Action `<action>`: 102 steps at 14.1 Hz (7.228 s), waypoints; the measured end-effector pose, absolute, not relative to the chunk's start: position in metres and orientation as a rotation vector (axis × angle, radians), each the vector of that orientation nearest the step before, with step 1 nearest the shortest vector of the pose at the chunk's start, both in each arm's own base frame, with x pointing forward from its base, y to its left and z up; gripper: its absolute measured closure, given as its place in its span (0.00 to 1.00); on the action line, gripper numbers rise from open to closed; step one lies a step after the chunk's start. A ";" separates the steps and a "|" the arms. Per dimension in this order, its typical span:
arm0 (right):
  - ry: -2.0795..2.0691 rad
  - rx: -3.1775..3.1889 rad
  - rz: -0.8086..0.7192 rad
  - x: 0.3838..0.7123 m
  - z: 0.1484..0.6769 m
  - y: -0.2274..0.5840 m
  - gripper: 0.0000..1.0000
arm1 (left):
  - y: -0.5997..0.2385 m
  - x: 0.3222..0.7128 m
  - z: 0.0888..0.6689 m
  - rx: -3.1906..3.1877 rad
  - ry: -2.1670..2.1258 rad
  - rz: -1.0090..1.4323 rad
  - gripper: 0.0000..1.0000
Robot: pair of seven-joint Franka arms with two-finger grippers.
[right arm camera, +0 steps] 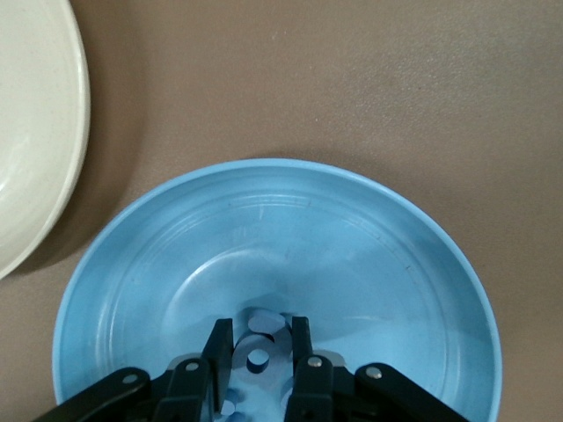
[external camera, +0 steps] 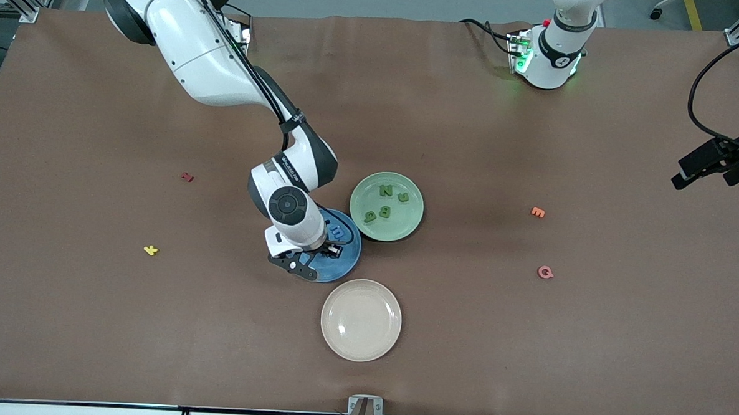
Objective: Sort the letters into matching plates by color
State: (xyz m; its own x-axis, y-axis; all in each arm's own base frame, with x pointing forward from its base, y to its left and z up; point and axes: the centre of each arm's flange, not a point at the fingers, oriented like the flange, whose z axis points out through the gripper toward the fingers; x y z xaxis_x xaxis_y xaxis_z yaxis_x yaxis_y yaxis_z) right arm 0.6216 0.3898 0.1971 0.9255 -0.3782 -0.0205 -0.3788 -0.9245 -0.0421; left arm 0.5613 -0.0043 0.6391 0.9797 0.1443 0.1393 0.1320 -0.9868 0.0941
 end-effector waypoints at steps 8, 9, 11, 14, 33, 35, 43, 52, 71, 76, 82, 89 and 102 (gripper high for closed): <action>0.635 -3.031 0.018 0.623 0.196 0.390 0.69 | -0.021 0.566 0.631 3.039 0.154 0.192 0.00; 0.636 -3.030 0.017 0.623 0.196 0.390 0.69 | -0.027 0.566 0.630 3.038 0.137 0.189 0.00; 0.645 -3.028 0.011 0.625 0.197 0.389 0.62 | -0.034 0.565 0.630 3.037 0.119 0.187 0.00; 0.647 -3.027 0.007 0.626 0.198 0.388 0.33 | -0.035 0.565 0.630 3.035 0.113 0.186 0.00; 0.530 -3.101 0.045 0.655 0.247 0.342 0.00 | -0.028 0.568 0.626 3.035 0.132 0.177 0.00; 0.440 -3.139 0.093 0.666 0.283 0.304 0.00 | -0.028 0.568 0.626 3.035 0.131 0.178 0.00; 0.094 -3.189 0.287 0.671 0.390 0.142 0.00 | -0.028 0.568 0.627 3.035 0.131 0.178 0.00; -0.054 -3.186 0.371 0.628 0.509 -0.006 0.00 | -0.034 0.557 0.626 3.075 0.100 0.056 0.00; -0.077 -3.145 0.267 0.549 0.620 -0.012 0.00 | -0.049 0.551 0.636 3.150 0.037 0.043 0.00; -0.085 -3.151 0.213 0.523 0.631 -0.010 0.00 | -0.047 0.551 0.637 3.150 0.042 0.044 0.00; -0.066 -3.152 0.168 0.512 0.646 -0.017 0.00 | -0.047 0.551 0.637 3.150 0.042 0.044 0.00; -0.054 -3.153 0.085 0.492 0.674 -0.021 0.00 | -0.047 0.551 0.637 3.150 0.042 0.044 0.00; -0.065 -3.111 0.117 0.493 0.653 -0.014 0.00 | -0.047 0.551 0.637 3.150 0.043 0.044 0.00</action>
